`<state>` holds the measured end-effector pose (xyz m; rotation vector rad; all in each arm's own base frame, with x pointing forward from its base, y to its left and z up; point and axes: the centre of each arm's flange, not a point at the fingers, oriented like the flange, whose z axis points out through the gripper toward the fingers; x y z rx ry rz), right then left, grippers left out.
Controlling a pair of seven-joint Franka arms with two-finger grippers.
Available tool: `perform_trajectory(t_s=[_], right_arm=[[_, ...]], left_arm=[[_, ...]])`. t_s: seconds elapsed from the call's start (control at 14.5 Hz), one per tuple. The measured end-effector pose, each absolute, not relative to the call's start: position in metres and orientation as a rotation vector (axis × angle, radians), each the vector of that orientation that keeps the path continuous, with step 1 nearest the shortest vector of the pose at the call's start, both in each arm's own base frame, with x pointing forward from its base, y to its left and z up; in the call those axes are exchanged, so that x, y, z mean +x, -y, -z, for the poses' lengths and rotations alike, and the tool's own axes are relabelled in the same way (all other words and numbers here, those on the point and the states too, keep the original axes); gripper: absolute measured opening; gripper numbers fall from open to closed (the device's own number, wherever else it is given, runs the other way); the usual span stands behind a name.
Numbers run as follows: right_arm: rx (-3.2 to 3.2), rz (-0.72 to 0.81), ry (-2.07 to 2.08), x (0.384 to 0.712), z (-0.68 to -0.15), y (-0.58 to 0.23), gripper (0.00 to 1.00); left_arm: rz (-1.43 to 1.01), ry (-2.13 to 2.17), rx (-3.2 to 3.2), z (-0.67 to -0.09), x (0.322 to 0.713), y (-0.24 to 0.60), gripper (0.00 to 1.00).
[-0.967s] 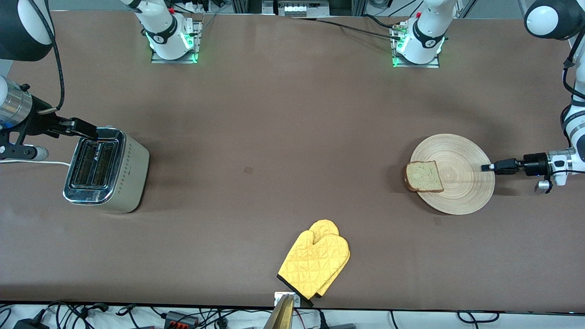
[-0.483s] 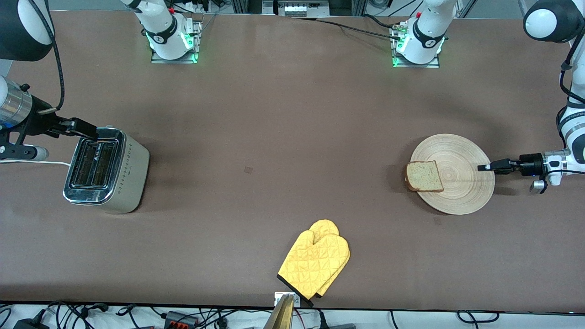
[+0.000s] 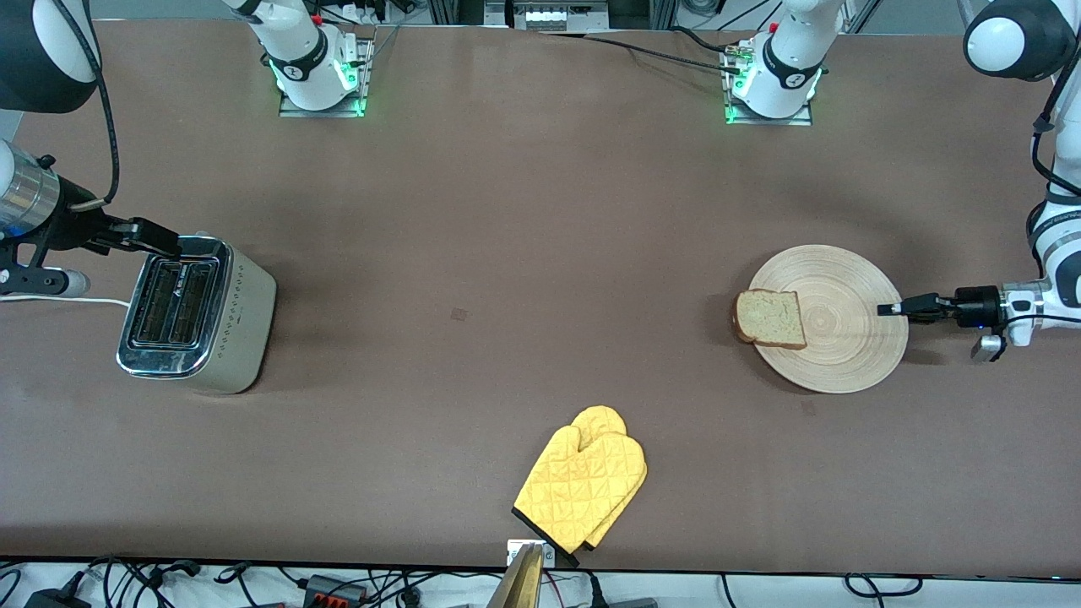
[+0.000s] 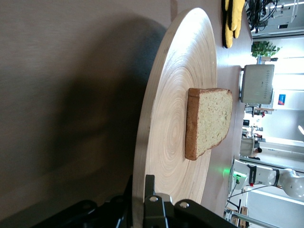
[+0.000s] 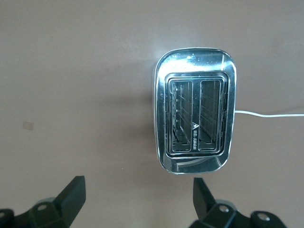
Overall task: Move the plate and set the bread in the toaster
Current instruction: 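Slide the plate with bread toward the table middle with the left gripper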
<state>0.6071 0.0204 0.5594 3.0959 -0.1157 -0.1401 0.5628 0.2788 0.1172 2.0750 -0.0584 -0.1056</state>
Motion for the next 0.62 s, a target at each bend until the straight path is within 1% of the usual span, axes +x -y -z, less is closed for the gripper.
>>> perform_trajectory(t_s=[0.35,0.48,0.62], right_arm=[[3.096,0.140,0.116,0.607,-0.559,-0.020,1.00],[3.096,0.140,0.116,0.607,-0.559,-0.020,1.00],[3.096,0.140,0.116,0.607,-0.559,-0.020,1.00]], left_arm=[[0.186,0.084,1.987,-0.126,0.598,-0.197,0.08],[0.218,0.093,1.950,-0.130,0.609,-0.160,0.08],[0.200,0.092,1.959,-0.126,0.615,-0.123,0.08]])
